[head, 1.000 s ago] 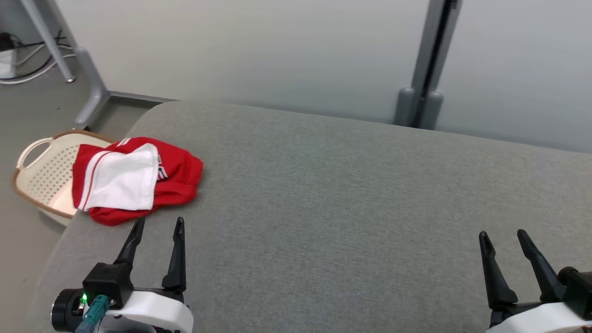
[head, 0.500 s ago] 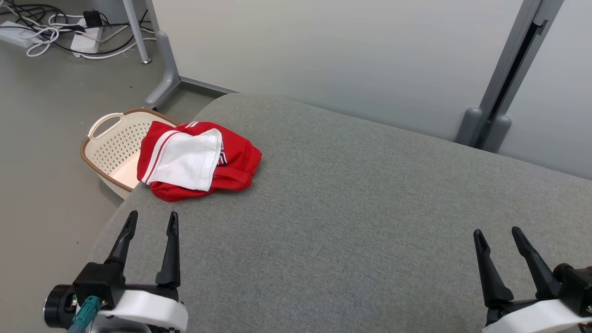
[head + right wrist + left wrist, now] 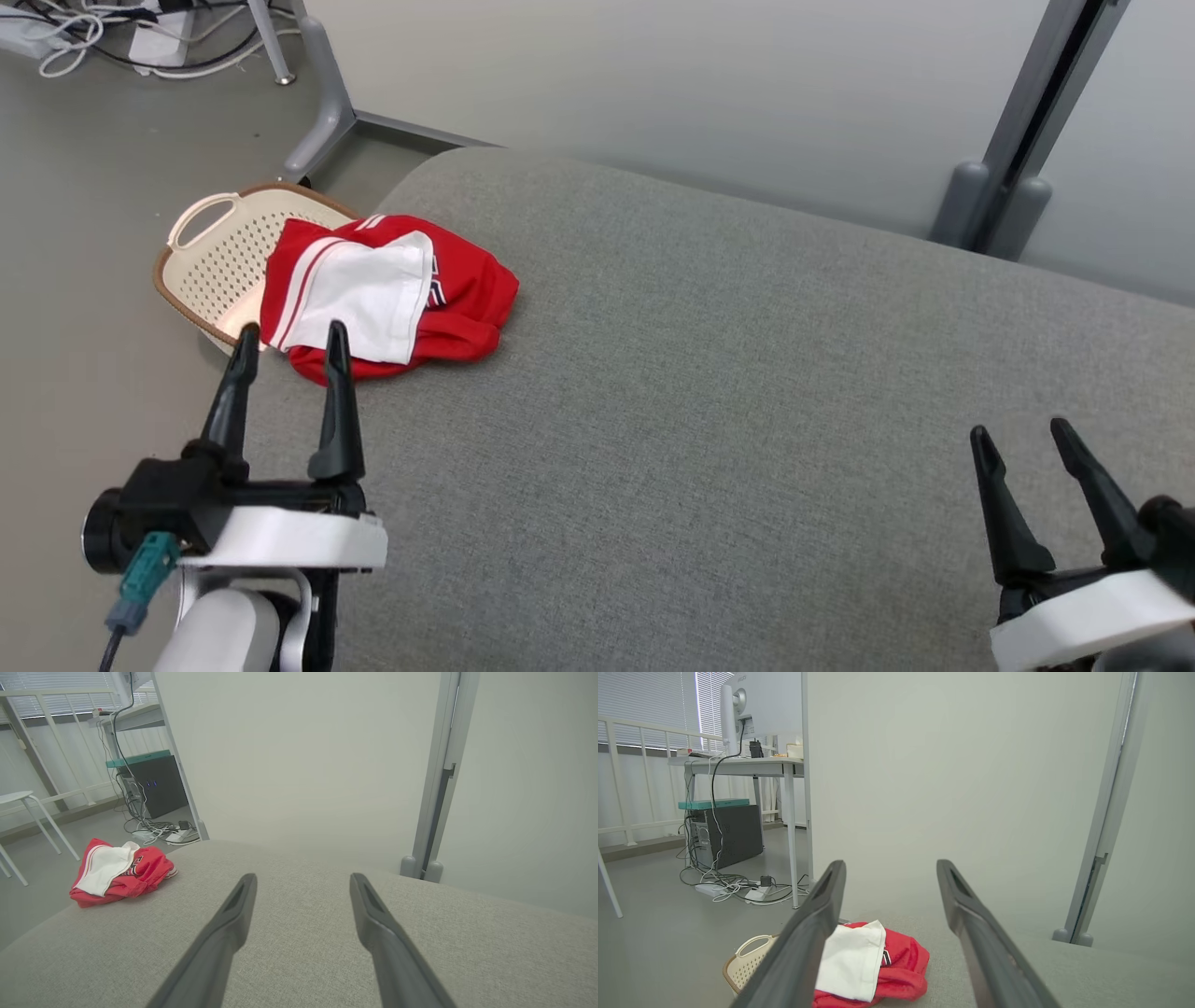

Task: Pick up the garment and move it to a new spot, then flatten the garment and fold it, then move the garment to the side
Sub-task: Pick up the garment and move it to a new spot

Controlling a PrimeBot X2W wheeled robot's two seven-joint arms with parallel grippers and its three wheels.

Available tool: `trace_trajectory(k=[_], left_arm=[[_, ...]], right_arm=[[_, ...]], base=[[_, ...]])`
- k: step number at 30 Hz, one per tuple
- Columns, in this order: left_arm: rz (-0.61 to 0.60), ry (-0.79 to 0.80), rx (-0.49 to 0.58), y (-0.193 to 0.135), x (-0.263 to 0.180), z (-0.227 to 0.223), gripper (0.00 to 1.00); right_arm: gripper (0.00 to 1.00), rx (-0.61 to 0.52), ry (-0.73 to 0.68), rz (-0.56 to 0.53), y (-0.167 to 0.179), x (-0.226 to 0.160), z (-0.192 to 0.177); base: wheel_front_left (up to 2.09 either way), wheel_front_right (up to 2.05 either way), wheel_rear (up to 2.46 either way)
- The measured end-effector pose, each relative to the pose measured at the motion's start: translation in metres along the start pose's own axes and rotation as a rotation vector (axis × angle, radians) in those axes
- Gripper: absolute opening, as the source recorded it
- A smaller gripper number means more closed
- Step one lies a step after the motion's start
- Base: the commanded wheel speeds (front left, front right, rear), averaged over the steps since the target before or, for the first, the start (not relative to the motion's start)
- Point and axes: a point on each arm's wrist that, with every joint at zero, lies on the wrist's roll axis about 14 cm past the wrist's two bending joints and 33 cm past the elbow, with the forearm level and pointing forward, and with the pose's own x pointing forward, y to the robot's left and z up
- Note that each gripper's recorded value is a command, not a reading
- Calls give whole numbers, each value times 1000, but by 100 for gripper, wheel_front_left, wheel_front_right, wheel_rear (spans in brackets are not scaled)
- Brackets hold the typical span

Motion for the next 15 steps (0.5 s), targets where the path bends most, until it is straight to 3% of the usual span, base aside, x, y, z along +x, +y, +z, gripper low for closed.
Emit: trace_trajectory(k=[8,15], left_arm=[[-6,-9,-6,-12,70,-14,100],[-17,223,27,-8,119,-106,100]], right_arm=[[100,-11,22,-8,-28,28,-5],[100,13,83,-52,-64,45,-37]], base=[[0,0,0],[0,0,0]])
